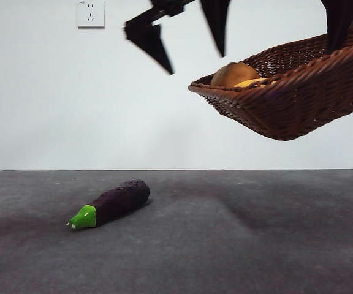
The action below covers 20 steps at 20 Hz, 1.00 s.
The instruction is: Help me put the vegetables on the table into the basket
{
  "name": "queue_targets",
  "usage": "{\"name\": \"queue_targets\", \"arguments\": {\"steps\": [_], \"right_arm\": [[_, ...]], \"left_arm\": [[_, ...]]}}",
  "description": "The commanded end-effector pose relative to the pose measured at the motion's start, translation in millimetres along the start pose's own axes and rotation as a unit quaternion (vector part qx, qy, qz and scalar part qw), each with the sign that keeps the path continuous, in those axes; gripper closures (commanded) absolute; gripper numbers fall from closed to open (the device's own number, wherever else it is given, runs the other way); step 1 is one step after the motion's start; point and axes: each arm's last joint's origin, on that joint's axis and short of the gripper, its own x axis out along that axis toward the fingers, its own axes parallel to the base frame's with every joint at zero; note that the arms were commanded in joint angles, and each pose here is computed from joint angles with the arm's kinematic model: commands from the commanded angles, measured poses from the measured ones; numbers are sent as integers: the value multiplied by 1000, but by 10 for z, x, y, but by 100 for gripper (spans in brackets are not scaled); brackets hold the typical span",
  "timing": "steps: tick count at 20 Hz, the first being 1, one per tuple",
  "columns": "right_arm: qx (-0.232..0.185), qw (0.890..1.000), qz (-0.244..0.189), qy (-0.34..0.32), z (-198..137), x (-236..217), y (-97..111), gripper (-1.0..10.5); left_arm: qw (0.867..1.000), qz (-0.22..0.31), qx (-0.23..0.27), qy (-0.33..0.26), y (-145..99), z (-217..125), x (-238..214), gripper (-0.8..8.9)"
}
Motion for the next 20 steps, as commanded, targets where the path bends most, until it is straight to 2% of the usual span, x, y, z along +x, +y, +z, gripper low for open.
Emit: {"name": "queue_targets", "arguments": {"steps": [1, 8, 11, 15, 20], "right_arm": [[8, 1000, 4, 12, -15, 8, 1, 959], [15, 1000, -23, 12, -16, 0, -63, 959], [23, 999, -25, 10, -18, -14, -122, 959], [30, 999, -28, 8, -20, -28, -181, 959], [30, 999, -28, 8, -20, -27, -179, 959]], "left_arm": [[998, 23, 17, 54, 27, -116, -24, 279], [999, 14, 33, 19, -49, -203, -419, 279], [998, 17, 36, 40, -30, -389, -471, 279], [993, 50, 37, 102, 70, -730, -238, 279], [992, 59, 4, 107, 268, -1032, 308, 279]]}}
